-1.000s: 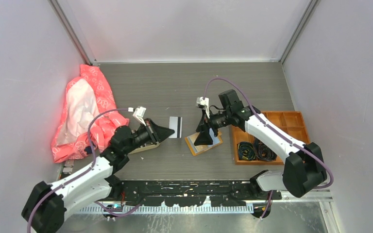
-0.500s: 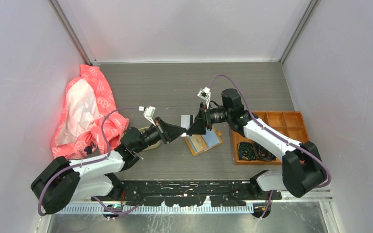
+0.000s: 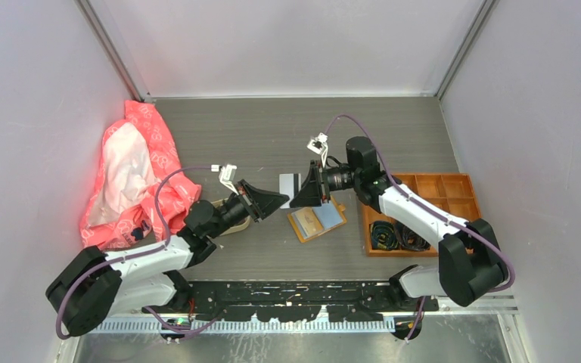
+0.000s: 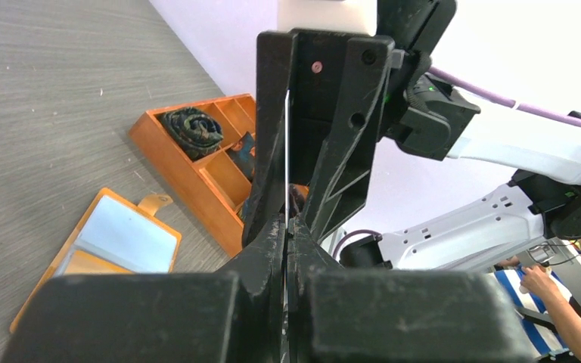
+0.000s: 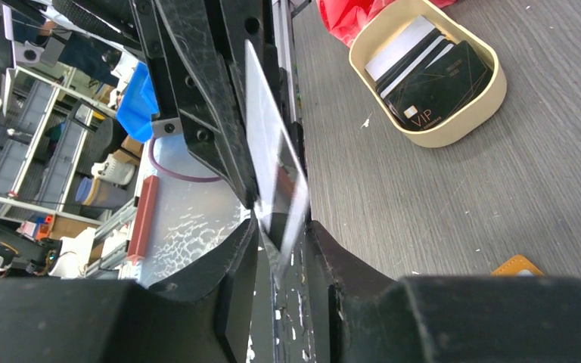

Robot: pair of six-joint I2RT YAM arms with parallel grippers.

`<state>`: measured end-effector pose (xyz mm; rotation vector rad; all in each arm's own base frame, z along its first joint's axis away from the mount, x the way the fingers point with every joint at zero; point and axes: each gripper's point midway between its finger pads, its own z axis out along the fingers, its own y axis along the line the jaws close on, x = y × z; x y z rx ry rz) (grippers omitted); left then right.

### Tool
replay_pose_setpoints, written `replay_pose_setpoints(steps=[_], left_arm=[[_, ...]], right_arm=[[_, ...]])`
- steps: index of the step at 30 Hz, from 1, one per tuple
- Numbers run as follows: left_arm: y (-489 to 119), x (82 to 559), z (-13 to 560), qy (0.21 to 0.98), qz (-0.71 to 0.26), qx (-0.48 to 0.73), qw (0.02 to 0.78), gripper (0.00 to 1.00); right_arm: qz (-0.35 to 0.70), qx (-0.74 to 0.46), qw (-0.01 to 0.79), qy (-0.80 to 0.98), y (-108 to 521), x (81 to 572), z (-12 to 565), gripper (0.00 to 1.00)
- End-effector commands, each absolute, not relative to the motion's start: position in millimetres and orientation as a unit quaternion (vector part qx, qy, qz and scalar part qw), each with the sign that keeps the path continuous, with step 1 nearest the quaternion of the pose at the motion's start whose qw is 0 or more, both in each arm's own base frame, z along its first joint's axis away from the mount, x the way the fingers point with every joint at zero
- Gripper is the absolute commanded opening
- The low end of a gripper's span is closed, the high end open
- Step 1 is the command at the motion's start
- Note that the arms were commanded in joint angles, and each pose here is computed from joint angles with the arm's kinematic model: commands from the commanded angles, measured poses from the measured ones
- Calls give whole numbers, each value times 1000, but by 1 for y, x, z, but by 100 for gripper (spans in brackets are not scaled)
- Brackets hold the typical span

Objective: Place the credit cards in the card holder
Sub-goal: Insert the credit card into the card holder.

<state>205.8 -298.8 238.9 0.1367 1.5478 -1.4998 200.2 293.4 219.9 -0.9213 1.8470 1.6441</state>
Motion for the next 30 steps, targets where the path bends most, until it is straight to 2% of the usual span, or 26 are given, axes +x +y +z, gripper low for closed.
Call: replay_pose_setpoints(steps=[1, 4, 9, 14, 17, 25, 30], left_arm=[[-290, 204, 273, 583, -628, 54, 512, 0], [-290, 203, 273, 583, -628, 55, 512, 0], [-292, 202, 271, 587, -628, 59, 508, 5], [-286, 203, 264, 603, -613, 64, 507, 49], [-281, 203, 262, 626, -598, 90, 492, 58], [-279, 194, 261, 661, -601, 158, 420, 56], [-288, 189, 264, 655, -617, 187, 394, 44]], right_arm=[[610, -360, 252, 659, 295, 197, 229, 35], [610, -363, 252, 658, 295, 196, 229, 33], [613, -373, 248, 651, 295, 192, 233, 7], [606, -394, 230, 652, 291, 184, 226, 1], [598, -430, 213, 642, 286, 175, 219, 1], [574, -503, 189, 618, 279, 151, 206, 1], [561, -513, 185, 623, 279, 151, 199, 1]])
